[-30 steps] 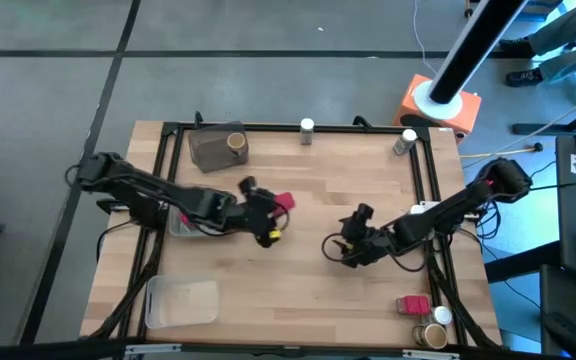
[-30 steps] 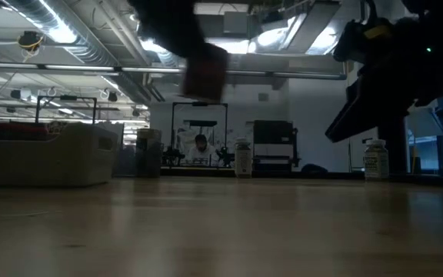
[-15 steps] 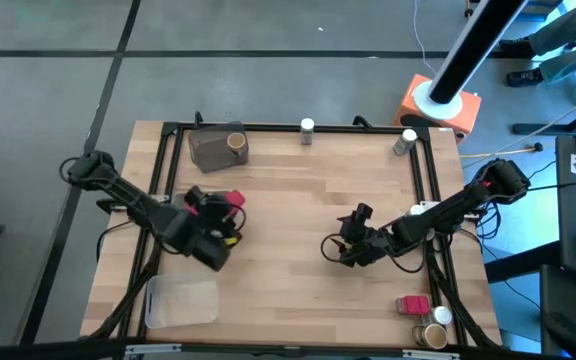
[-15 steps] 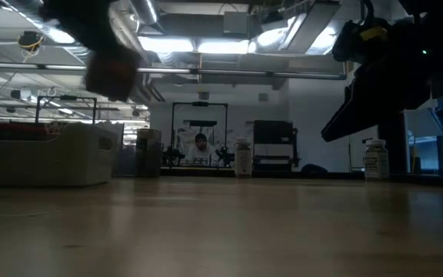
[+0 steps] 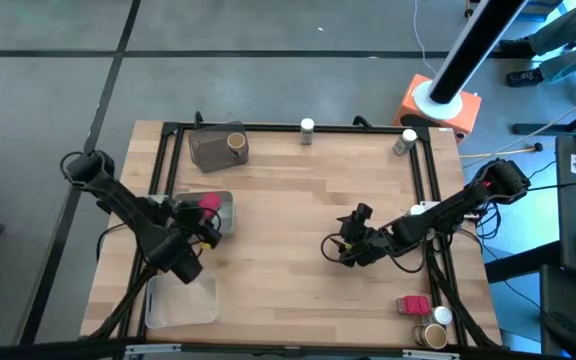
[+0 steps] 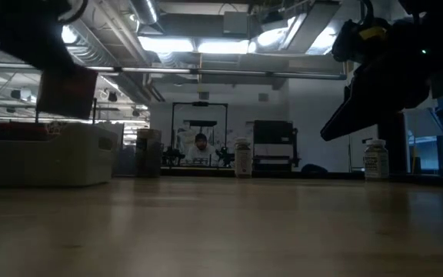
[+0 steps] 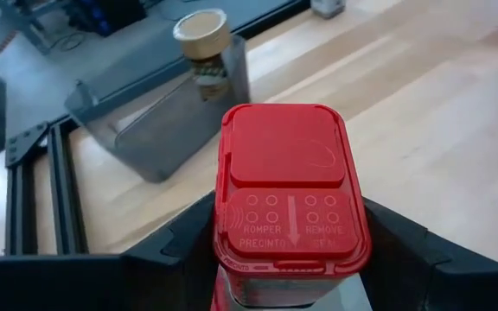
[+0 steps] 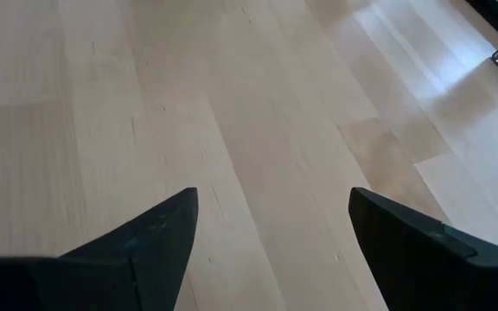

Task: Sort spices by type
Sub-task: Put the top red seasoning can into the gray bin

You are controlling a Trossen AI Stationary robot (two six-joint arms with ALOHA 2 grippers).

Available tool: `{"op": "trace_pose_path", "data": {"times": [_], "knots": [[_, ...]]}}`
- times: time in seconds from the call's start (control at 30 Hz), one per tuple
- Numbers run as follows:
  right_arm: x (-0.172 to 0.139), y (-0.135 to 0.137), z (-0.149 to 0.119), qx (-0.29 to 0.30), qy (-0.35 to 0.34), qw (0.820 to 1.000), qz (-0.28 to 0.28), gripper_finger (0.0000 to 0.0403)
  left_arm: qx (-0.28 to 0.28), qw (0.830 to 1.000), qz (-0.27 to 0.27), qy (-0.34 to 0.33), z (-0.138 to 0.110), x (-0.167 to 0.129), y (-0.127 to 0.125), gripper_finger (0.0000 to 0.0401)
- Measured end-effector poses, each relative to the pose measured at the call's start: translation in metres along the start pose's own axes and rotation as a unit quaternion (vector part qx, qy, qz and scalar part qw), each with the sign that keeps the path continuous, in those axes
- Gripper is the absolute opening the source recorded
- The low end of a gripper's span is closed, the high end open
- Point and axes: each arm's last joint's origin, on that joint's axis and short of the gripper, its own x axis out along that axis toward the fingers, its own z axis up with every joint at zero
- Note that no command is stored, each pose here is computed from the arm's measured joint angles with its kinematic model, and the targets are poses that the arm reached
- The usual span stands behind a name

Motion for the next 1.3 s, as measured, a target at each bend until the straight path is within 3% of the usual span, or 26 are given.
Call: {"op": "trace_pose_path", "data": {"times": [0.3,0.67,1.13,1.3], "knots": [[0.000,0.001,-0.001,0.006,0.012,1.000,0.020,0.0301,-0.023,1.000,-0.009,0.000,-0.025,0.015,0.003,0.0200],[0.000,0.001,-0.001,0.004,0.012,1.000,0.021,0.0301,-0.033,0.999,-0.012,0.000,-0.036,0.023,0.005,0.0200],[0.000,0.001,0.000,0.004,0.007,1.000,0.014,0.0301,-0.097,0.995,-0.016,0.016,-0.059,0.047,0.008,0.0200],[0.000,0.001,0.000,0.004,0.007,1.000,0.014,0.0301,-0.074,0.997,0.000,0.022,-0.060,0.052,0.012,0.0200]]}}
